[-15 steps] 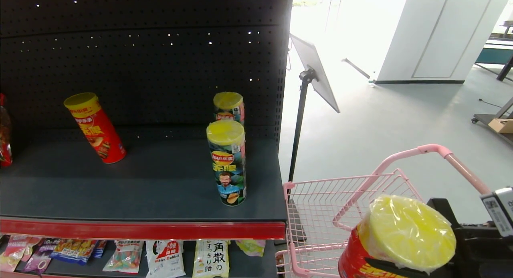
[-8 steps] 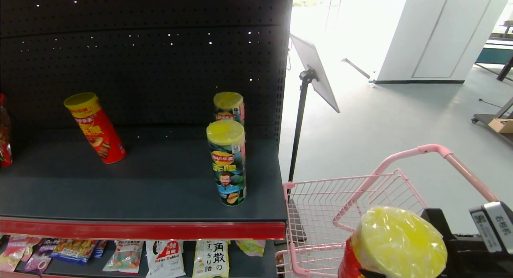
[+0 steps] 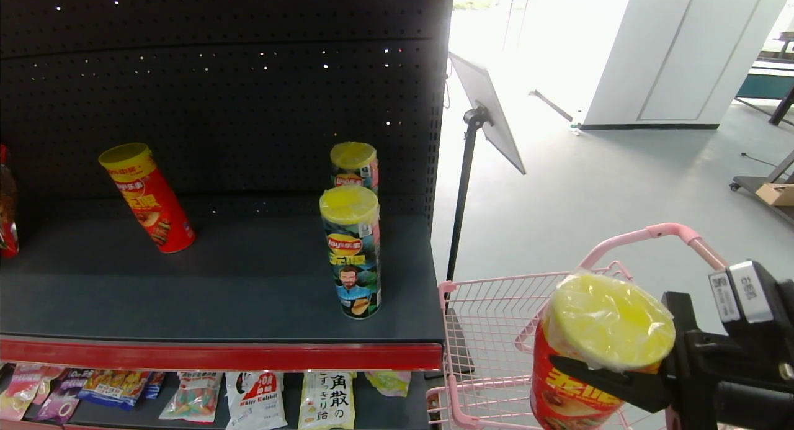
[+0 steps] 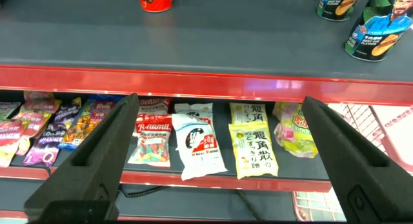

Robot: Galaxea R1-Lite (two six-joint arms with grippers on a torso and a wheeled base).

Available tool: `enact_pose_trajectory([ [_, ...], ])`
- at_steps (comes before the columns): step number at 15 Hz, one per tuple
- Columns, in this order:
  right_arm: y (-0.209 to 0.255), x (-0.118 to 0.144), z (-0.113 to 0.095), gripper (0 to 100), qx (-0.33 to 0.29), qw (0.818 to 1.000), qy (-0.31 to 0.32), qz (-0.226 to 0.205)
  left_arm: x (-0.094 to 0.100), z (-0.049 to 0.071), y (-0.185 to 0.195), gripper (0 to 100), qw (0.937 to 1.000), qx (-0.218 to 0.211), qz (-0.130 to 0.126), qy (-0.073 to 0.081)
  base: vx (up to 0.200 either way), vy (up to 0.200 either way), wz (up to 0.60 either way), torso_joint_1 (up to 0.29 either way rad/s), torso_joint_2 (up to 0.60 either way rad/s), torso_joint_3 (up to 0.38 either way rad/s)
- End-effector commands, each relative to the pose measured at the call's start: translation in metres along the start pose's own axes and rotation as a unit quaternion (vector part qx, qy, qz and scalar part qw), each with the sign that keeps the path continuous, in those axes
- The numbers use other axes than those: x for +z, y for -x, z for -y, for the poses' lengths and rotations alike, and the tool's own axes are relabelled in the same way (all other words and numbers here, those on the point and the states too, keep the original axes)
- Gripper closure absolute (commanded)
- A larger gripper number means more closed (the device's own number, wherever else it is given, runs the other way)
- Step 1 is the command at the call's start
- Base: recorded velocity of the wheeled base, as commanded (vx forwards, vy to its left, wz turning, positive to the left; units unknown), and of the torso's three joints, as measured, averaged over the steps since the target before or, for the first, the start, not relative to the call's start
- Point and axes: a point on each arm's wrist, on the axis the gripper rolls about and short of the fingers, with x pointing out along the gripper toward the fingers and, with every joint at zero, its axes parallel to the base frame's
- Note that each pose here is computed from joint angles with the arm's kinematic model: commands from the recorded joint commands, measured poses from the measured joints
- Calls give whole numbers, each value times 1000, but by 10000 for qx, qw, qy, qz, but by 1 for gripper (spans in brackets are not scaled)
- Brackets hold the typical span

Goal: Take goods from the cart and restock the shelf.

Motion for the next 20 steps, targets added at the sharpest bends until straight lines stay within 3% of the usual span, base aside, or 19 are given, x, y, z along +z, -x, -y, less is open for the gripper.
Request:
enact_pose_trajectory([
  [1,6,1,-5,100,-117,9999,-102,30,0,0,0,0,10000,2,0,2,0,0,0,0,0,0],
  [7,3,18,-22,100,274,9990,-84,356,0,0,0,0,10000,2,0,2,0,0,0,0,0,0],
  [15,-5,12,-30,100,572,9982,-100,179,0,0,0,0,10000,2,0,2,0,0,0,-6,6,6],
  [20,-6,9,-33,100,625,9979,-94,132,0,0,0,0,10000,2,0,2,0,0,0,-118,266,137],
])
